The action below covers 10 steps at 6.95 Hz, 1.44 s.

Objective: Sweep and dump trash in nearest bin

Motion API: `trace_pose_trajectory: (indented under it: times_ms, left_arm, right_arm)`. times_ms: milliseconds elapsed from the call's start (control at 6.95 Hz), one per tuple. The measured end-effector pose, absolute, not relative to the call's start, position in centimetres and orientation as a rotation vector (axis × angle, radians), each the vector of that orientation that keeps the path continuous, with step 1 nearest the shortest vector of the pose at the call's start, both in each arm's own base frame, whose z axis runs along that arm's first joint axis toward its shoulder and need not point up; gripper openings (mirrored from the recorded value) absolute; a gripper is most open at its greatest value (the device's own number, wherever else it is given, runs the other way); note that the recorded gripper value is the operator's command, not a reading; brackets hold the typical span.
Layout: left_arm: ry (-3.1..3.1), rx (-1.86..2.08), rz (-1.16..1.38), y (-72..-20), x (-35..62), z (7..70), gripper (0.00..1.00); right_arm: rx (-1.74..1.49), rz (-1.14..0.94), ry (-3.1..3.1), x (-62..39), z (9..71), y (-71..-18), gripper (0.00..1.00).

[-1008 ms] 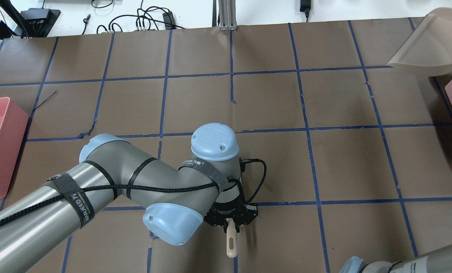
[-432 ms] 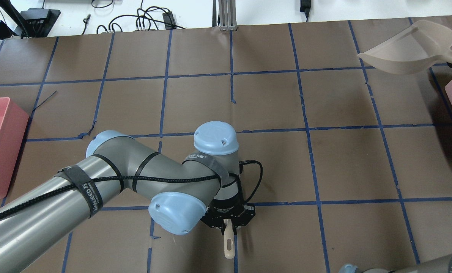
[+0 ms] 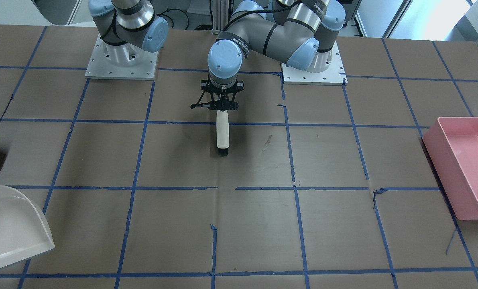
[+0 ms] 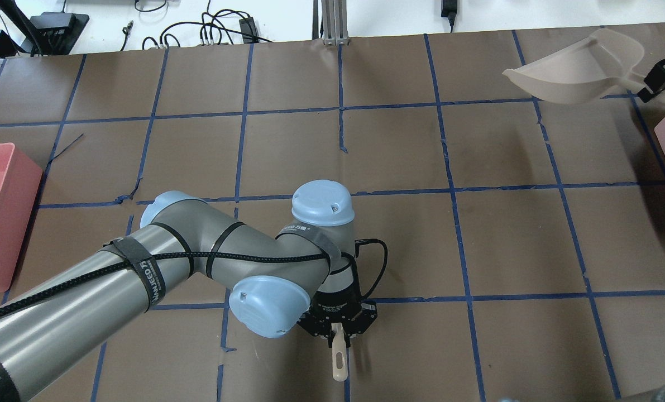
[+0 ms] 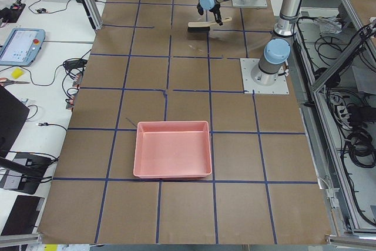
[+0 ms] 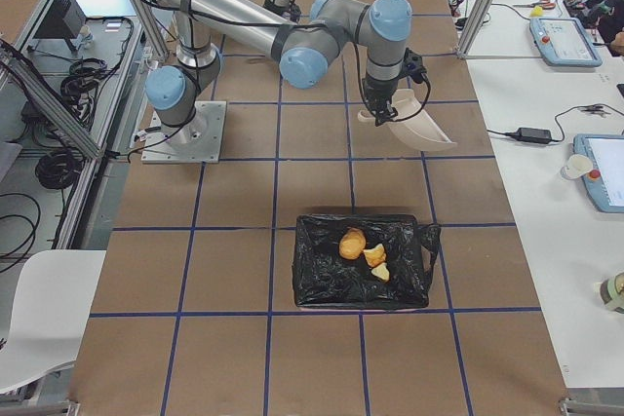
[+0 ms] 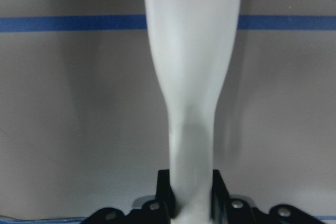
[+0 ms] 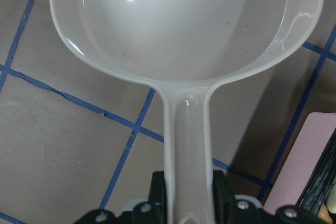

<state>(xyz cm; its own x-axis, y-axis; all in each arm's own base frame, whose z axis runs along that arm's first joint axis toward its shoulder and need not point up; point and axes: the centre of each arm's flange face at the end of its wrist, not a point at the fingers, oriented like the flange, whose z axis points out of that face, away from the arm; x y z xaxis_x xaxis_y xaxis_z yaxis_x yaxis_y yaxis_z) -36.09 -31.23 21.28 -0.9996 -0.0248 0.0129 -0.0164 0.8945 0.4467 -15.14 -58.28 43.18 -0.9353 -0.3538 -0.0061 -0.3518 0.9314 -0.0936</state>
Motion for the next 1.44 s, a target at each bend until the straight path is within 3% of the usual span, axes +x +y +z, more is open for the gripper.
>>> trace_pose_trajectory:
  times_ms: [288, 720, 1008, 1152, 1439]
  left_arm:
    - [-3.036, 0.037, -0.718, -31.2, -36.1, 21.3, 0.19]
    - [-3.037, 0.042, -0.721, -31.1, -36.1, 21.2, 0.31]
    - [-3.038, 0.043, -0.723, -31.0, -36.2, 21.2, 0.82]
    - [-3.038, 0.042, -0.722, -31.0, -36.2, 21.2, 0.98]
    - [-3.038, 0.042, -0.721, -31.0, -36.2, 21.3, 1.0]
  right_arm:
    - [-0.517, -0.146, 3.073, -12.8, 43.2, -58.9, 0.0]
    - [-0.511, -0.16, 3.084, -12.4, 43.4, -59.1, 0.0]
    - [-0.512, -0.154, 3.093, -12.5, 43.3, -59.0, 0.0]
    - [-0.513, -0.152, 3.095, -12.5, 43.4, -59.0, 0.0]
    - [-0.513, -0.149, 3.096, -12.5, 43.4, -59.0, 0.0]
